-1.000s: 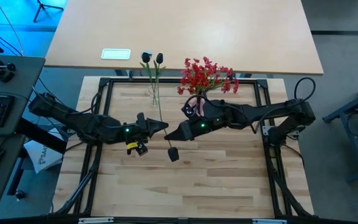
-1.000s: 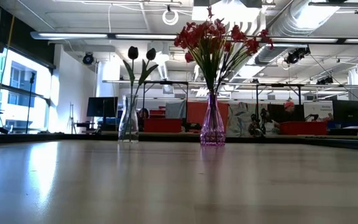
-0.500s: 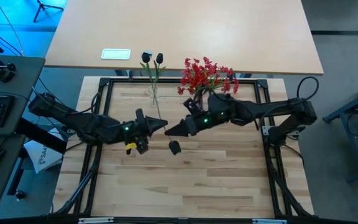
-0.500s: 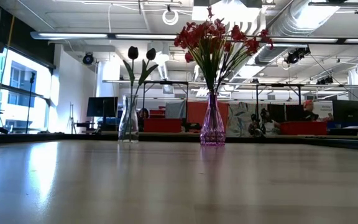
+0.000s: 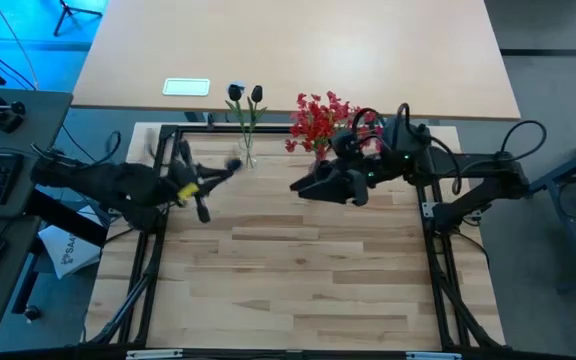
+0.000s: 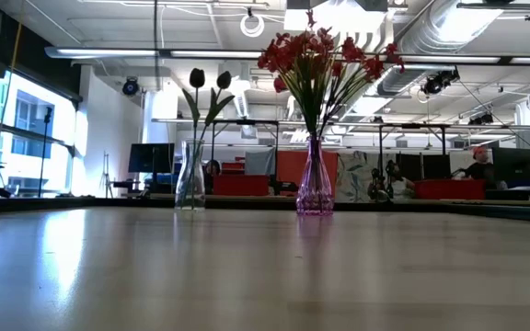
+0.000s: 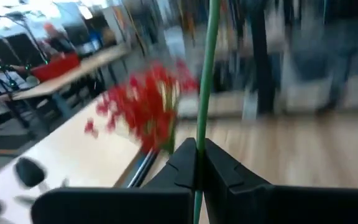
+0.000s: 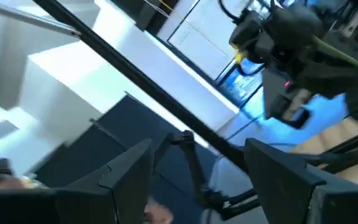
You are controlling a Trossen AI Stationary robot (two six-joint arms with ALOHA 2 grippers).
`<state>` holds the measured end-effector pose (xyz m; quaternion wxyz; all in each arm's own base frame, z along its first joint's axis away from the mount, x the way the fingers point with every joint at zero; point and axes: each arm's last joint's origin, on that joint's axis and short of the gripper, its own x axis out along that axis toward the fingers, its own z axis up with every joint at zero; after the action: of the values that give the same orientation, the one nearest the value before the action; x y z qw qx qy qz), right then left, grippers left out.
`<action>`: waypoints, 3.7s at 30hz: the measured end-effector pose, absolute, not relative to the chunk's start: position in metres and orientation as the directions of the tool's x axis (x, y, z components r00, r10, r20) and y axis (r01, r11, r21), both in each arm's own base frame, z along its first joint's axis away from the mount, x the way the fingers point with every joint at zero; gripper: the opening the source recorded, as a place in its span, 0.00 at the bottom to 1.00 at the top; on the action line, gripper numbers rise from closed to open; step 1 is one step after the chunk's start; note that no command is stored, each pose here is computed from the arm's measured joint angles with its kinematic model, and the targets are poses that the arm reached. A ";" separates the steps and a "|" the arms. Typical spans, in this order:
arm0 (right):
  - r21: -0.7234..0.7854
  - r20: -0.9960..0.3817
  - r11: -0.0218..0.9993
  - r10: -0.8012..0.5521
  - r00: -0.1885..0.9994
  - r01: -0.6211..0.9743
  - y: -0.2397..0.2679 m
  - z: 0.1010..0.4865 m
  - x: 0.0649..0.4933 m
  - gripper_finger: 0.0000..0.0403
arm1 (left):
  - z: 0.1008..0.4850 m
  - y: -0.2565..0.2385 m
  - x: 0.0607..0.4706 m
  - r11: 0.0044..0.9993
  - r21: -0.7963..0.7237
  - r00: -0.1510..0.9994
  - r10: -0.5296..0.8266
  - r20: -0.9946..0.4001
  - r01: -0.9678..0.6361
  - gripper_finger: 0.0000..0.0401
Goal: Sort flowers into vase by color
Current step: Put the black tulip into the transparent vase, then return to Home Position
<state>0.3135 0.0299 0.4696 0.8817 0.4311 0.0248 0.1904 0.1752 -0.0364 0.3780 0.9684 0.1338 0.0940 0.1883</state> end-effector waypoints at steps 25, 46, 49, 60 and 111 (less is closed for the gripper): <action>0.664 -0.112 0.740 0.233 0.966 -0.102 0.027 0.453 0.304 0.61 | 0.370 0.115 0.188 0.822 -0.033 0.822 0.569 -0.018 -0.569 0.00; 0.590 -0.182 0.808 0.112 0.977 0.017 0.049 0.446 0.300 0.61 | 0.338 0.158 0.204 0.804 0.009 0.792 0.587 -0.169 -0.594 0.00; 0.590 -0.183 0.807 0.111 0.977 0.019 0.049 0.446 0.300 0.61 | 0.333 0.160 0.207 0.805 0.008 0.789 0.584 -0.194 -0.594 0.00; 0.586 -0.188 0.809 0.088 0.978 0.040 0.048 0.445 0.300 0.61 | 0.335 0.155 0.200 0.805 0.101 0.775 0.592 -0.223 -0.585 0.11; 0.399 -0.455 0.896 0.009 0.890 0.195 0.066 0.398 0.190 0.00 | 0.286 -0.022 0.183 0.917 -0.375 0.939 0.241 0.245 -0.137 0.00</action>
<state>0.1901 0.0658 0.3981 0.9464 0.2225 0.2289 -0.0492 0.1828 -0.0222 0.2862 0.9682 -0.1789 -0.1448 0.0977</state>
